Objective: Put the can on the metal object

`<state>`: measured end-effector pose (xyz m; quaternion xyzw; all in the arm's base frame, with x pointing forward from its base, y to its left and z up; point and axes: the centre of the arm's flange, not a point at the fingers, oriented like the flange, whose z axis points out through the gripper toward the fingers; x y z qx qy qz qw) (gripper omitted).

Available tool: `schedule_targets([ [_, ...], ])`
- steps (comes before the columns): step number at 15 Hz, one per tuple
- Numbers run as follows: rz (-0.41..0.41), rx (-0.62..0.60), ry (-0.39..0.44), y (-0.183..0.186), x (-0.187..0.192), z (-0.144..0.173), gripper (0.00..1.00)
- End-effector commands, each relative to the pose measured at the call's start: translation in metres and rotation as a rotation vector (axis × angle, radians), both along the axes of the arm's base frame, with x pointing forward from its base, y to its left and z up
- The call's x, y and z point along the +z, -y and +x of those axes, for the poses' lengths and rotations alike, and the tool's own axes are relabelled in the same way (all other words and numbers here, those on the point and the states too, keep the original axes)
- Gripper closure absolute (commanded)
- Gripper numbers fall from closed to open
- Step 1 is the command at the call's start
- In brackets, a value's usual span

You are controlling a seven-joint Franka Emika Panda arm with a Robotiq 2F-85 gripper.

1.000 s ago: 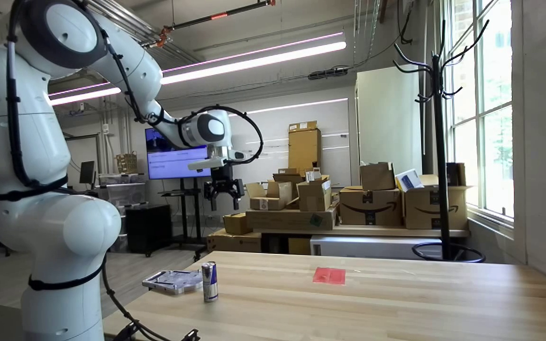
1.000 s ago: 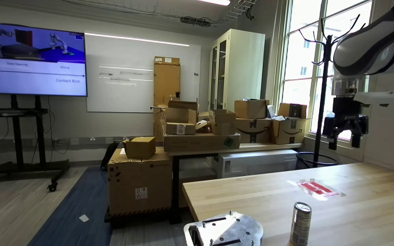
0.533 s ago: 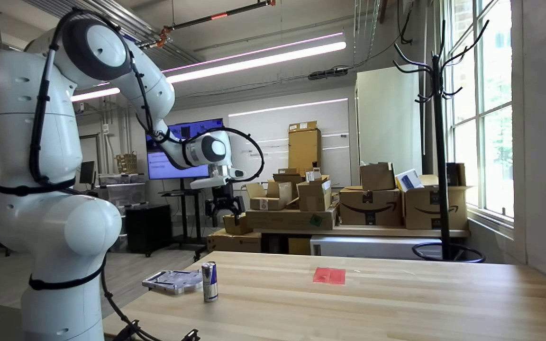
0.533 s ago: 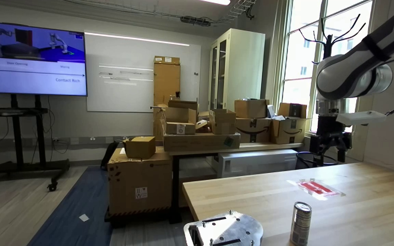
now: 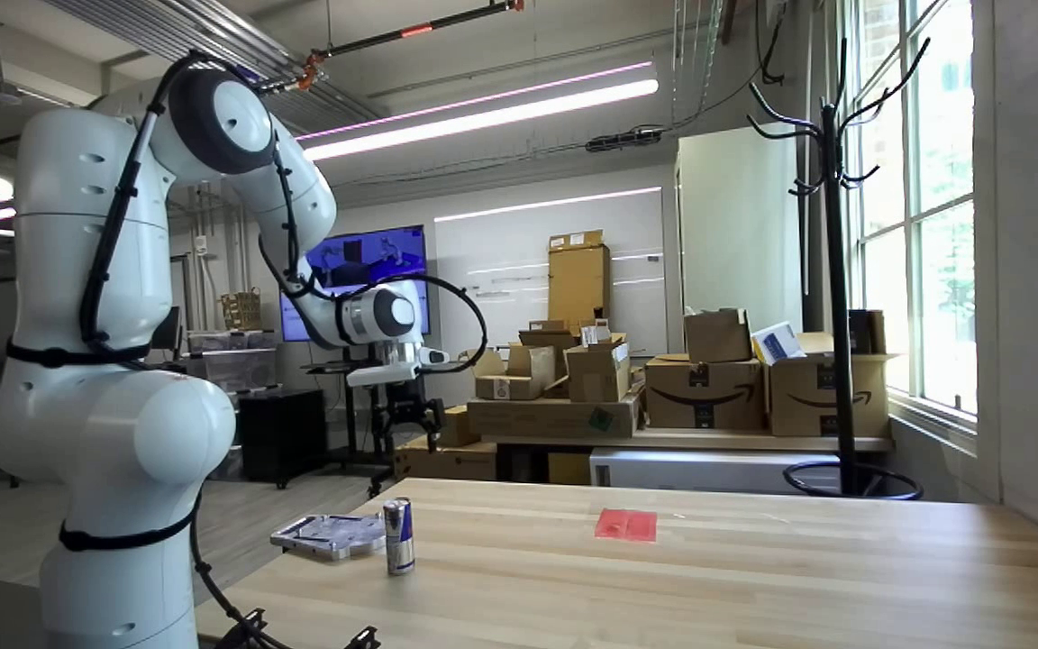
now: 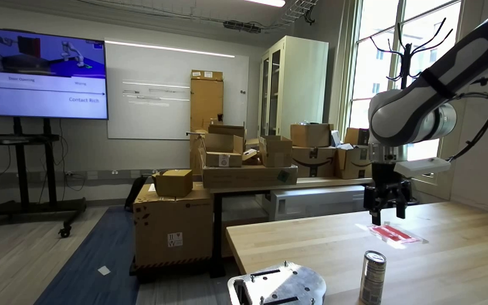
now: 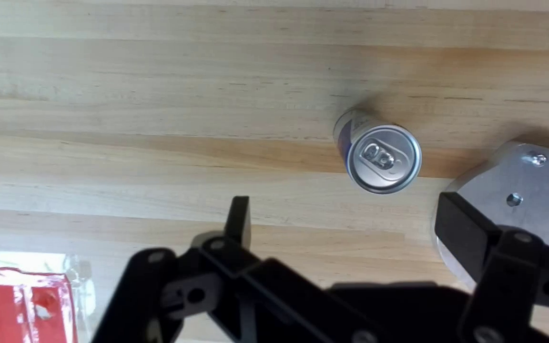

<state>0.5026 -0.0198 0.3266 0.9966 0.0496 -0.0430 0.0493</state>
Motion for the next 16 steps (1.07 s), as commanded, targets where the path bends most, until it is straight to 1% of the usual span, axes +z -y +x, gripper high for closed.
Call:
schedule_targets([
  [1,-0.005,0.036,0.006,-0.026,-0.009,-0.006,0.00],
  [5,-0.005,0.074,-0.029,-0.041,-0.031,-0.010,0.00],
  [9,0.002,0.083,-0.073,-0.042,-0.059,-0.009,0.00],
  [16,0.015,0.071,-0.096,-0.035,-0.092,0.008,0.00],
])
